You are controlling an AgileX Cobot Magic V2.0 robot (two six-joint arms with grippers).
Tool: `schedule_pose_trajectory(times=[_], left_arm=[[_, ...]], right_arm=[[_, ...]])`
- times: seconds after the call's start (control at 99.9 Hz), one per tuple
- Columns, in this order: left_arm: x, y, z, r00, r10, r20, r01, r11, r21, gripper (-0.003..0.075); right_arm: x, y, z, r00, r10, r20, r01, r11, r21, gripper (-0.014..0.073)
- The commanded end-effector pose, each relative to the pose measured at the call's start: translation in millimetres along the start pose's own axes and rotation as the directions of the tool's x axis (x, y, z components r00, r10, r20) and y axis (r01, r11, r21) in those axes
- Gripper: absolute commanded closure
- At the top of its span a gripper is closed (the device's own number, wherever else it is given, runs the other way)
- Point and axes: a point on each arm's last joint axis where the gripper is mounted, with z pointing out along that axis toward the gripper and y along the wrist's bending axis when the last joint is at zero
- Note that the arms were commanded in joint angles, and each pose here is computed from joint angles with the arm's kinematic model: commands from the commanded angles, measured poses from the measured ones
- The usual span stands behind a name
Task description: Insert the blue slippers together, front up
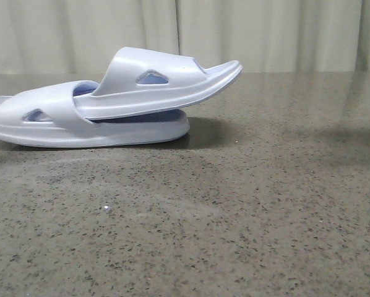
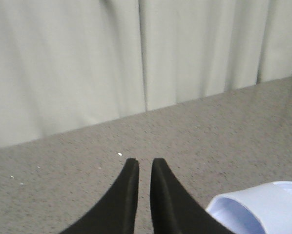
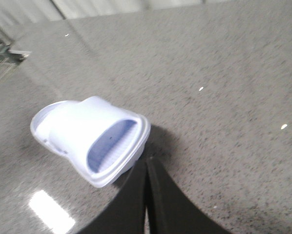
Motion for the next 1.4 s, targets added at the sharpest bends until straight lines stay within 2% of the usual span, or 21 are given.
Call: schedule_pose_trajectory(times=[0.0,0.08,0.2,0.32,0.491,0.641,0.831,0.941,1.392], left_arm=[[-5.7,-5.2,-15.7,0.994,0.033,0.107,-0.021,0.993,-0.112,0.0705],[8.5,-12.9,-26.1,0.991,0.067,0.118,-0.05,0.989,-0.141,0.0705],[39.3,-20.0,-33.6,0.993,0.055,0.107,-0.037,0.986,-0.162,0.0705],[74.5,-20.2,-37.8,0.995,-0.037,0.088,0.054,0.977,-0.205,0.0705],[110.8,-22.4,-48.6,0.992,-0.104,0.07,0.117,0.965,-0.235,0.0705],[132.3,-26.0,-61.8,0.989,-0.122,0.086,0.139,0.962,-0.234,0.0705],[129.5,-26.4,-77.6,0.97,-0.159,0.184,0.2,0.951,-0.236,0.0705],[129.7,-27.1,-78.0,0.961,-0.203,0.191,0.243,0.945,-0.221,0.0705],[130.5,-27.7,-77.8,0.961,-0.204,0.187,0.243,0.946,-0.215,0.0705]], right_arm=[[-5.9,15.5,-11.4,0.993,-0.047,0.113,0.039,0.997,0.072,0.068],[6.1,23.2,-17.8,0.986,-0.07,0.148,0.048,0.989,0.143,0.068],[32.7,29.1,-26.0,0.98,-0.087,0.177,0.045,0.972,0.232,0.068],[64.5,28.0,-31.9,0.98,-0.09,0.177,0.033,0.953,0.302,0.068],[103.1,24.9,-39.9,0.983,-0.082,0.161,0.022,0.938,0.345,0.068],[119.7,25.6,-45.4,0.982,-0.081,0.168,0.018,0.938,0.347,0.068],[120.8,30.1,-47.7,0.98,-0.08,0.182,0.018,0.949,0.316,0.0685],[121.1,30.7,-47.5,0.98,-0.079,0.18,0.02,0.951,0.31,0.0685],[121.1,30.9,-47.4,0.981,-0.079,0.179,0.02,0.951,0.308,0.0685]])
